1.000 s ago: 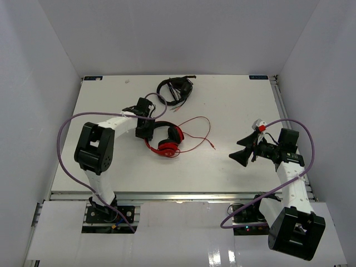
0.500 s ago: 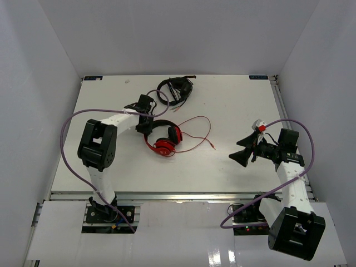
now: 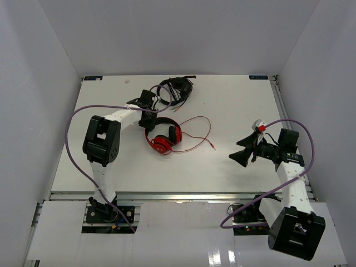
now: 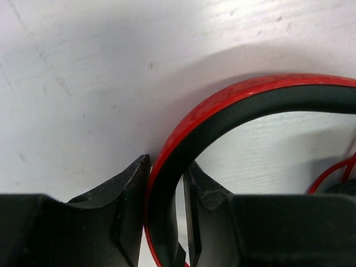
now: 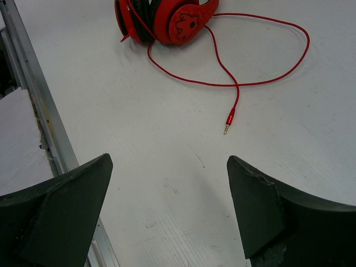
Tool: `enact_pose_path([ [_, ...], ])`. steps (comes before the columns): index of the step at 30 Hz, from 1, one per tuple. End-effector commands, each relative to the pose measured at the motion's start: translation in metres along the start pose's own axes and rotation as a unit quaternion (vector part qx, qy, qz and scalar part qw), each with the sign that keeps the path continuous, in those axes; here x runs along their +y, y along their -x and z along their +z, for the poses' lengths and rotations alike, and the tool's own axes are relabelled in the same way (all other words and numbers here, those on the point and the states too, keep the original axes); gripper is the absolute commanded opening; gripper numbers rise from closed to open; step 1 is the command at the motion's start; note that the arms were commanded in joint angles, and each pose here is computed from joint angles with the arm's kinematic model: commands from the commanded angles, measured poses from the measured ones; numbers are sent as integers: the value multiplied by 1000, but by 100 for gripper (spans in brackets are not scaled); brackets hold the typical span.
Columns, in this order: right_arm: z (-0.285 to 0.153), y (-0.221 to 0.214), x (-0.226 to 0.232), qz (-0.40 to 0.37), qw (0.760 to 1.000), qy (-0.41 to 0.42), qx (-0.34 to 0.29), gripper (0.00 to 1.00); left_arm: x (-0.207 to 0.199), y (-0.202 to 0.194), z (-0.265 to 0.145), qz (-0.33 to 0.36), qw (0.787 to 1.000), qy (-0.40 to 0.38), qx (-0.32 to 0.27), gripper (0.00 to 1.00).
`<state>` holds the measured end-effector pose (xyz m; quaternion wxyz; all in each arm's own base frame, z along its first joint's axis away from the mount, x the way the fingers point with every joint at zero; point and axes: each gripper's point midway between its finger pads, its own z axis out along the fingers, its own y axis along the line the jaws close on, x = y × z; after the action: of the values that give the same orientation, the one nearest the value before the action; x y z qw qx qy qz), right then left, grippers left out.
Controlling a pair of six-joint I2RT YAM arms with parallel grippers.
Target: Wrap the headphones
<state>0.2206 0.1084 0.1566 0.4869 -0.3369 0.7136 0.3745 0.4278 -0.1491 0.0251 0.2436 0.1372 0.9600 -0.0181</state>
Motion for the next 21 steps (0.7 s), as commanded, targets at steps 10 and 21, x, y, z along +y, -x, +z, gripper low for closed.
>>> enact_pose_path([
  [10, -1, 11, 2, -27, 1000, 11, -8, 90, -12, -6, -16, -12, 999, -34, -26, 0],
  [21, 16, -16, 58, -309, 943, 114, 55, 90, -33, -5, -218, -168, 945, -148, -239, 0],
])
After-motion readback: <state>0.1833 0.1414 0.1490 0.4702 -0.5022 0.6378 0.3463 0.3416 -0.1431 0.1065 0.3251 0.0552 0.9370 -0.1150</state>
